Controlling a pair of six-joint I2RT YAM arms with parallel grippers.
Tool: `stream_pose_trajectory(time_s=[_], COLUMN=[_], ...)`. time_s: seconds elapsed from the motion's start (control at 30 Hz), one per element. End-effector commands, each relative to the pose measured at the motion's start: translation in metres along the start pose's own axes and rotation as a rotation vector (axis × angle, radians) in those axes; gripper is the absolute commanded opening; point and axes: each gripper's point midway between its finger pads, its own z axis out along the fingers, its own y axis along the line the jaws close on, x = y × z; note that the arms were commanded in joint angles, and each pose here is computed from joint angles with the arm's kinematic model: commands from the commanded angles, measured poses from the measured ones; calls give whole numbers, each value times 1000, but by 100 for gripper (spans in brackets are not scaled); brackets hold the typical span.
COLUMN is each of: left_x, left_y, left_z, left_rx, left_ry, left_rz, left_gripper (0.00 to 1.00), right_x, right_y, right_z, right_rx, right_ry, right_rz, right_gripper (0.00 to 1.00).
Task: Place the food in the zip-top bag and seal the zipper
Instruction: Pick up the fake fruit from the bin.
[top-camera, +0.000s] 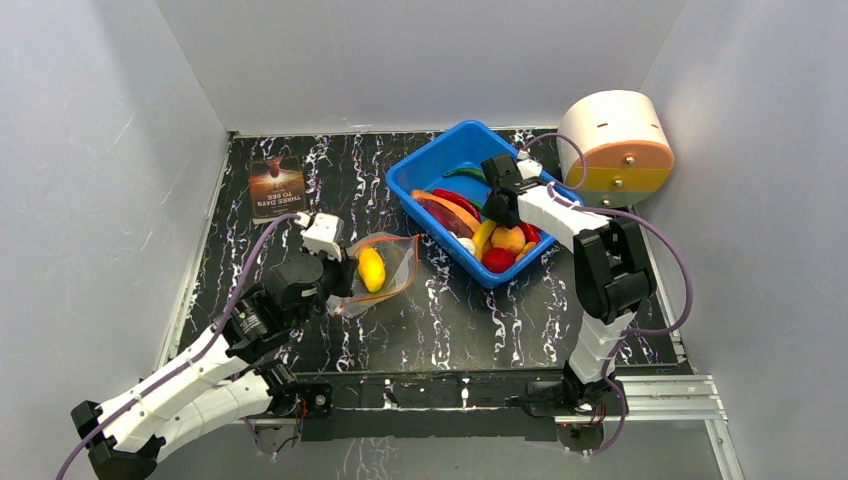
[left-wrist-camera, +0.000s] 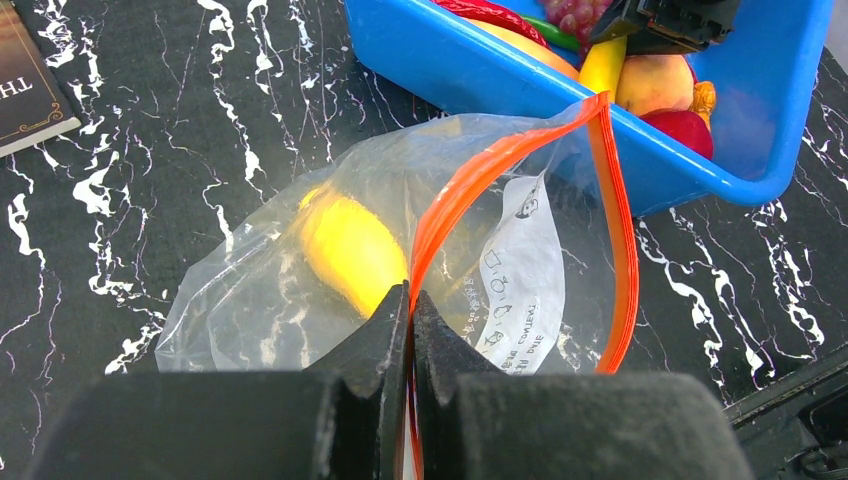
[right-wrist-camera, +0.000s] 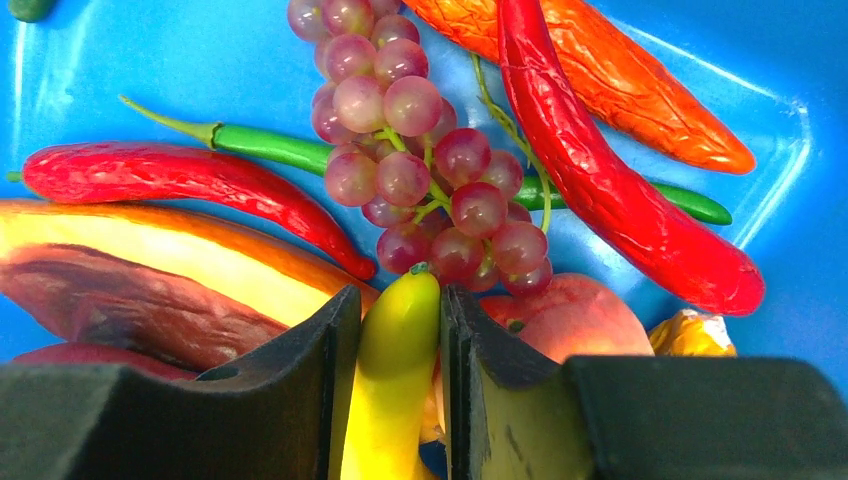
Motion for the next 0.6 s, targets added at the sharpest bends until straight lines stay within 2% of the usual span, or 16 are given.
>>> stream_pose_trajectory(time_s=[0.0,0.57], left_x=[-13,-15], left_y=[-1,-4], left_z=[-3,-4], left_rx=[2,14], left_ry=[-33,-39], left_rz=[-25,-52], left_gripper=[0,0], right_x=[-24,-68], right_y=[11,20], right_z=[-23,-99], right_rx=[-74,-256], right_ry=[-83,-257], right_rz=[9,-31], right_gripper=[26,23])
